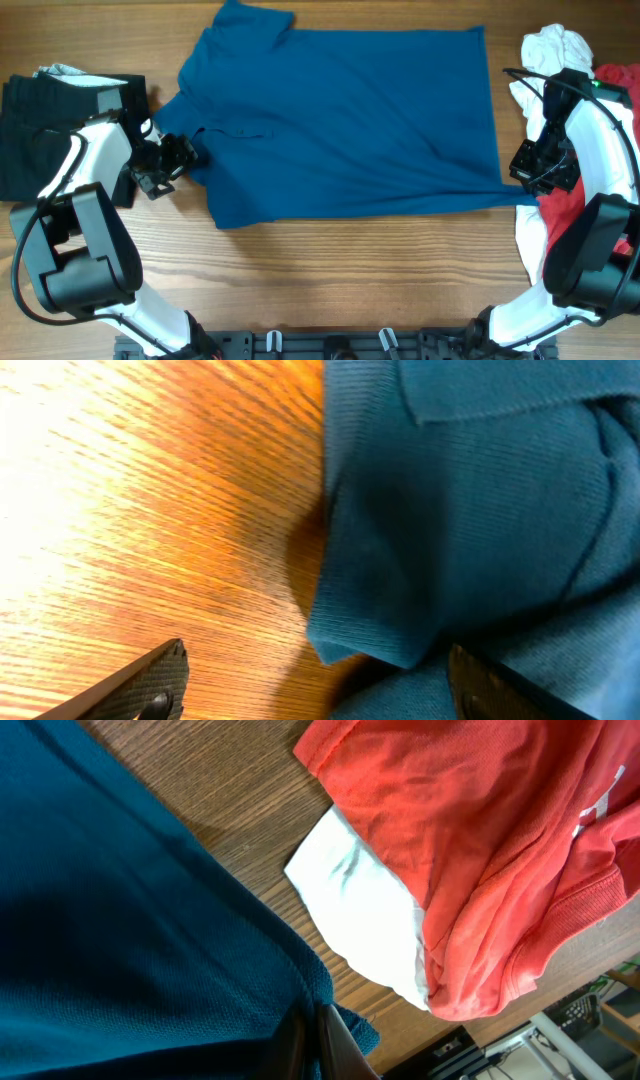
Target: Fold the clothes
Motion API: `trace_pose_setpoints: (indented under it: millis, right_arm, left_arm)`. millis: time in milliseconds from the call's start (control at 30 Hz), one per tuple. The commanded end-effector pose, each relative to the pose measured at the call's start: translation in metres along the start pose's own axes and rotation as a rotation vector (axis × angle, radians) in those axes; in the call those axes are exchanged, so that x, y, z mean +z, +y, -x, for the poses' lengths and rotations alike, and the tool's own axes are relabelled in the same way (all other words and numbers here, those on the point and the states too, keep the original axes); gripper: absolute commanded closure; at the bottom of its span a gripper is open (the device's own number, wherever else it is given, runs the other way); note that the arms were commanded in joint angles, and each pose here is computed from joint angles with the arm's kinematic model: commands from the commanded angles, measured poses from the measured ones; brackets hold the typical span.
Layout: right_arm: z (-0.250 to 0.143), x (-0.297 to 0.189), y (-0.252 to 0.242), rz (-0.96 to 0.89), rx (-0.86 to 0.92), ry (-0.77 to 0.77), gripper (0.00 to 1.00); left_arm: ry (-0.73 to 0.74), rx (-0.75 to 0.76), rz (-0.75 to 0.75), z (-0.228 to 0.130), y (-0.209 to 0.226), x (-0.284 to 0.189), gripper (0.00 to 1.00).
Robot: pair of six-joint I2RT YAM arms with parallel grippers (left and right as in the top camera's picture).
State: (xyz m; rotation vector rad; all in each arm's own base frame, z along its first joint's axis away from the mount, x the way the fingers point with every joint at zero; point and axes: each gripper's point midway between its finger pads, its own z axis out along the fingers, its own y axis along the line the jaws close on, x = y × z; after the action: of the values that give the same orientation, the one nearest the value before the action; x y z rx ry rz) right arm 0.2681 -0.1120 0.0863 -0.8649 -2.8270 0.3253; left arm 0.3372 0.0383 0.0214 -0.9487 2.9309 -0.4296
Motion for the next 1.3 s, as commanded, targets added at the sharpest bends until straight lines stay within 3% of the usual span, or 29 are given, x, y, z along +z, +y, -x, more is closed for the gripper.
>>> trace_pose_setpoints:
  millis: [0,100,400,600,700,833,933,1033,1267]
  right_arm:
    - [-0.001,-0.005,-0.001,0.013,-0.003,-0.018,0.96]
    - [-0.001,-0.005,0.0,0.02,-0.008,-0.018,0.96]
    - [-0.001,-0.005,0.001,0.025,-0.018,-0.017,0.96]
    - [-0.002,-0.005,0.001,0.028,-0.019,-0.016,0.96]
    - [-0.002,-0.005,0.001,0.028,-0.019,-0.016,0.96]
    - [-0.002,-0.005,0.001,0.027,-0.02,-0.013,0.96]
    - [-0.002,-0.005,0.001,0.028,-0.019,-0.015,0.96]
    - [-0.003,-0.005,0.001,0.026,-0.02,-0.011,0.96]
    - [-0.003,-0.005,0.001,0.026,-0.02,-0.012,0.96]
  left_arm:
    - [-0.035,-0.056,0.025,0.004,0.007,-0.004,0.2]
    - [-0.047,-0.12,0.025,0.007,0.007,-0.005,0.23]
    - [-0.016,-0.058,-0.034,-0.021,-0.013,0.034,0.32]
    - [-0.008,-0.009,-0.042,-0.028,-0.027,0.038,0.64]
    - [-0.012,-0.01,-0.043,-0.027,-0.027,0.038,0.96]
    - [-0.071,-0.052,0.065,-0.016,0.002,0.021,0.96]
    - [-0.271,-0.134,0.211,0.018,0.044,-0.036,0.96]
    - [-0.394,-0.169,0.237,0.034,0.06,-0.07,0.96]
    - [-0.411,-0.154,0.312,0.036,0.072,-0.072,0.96]
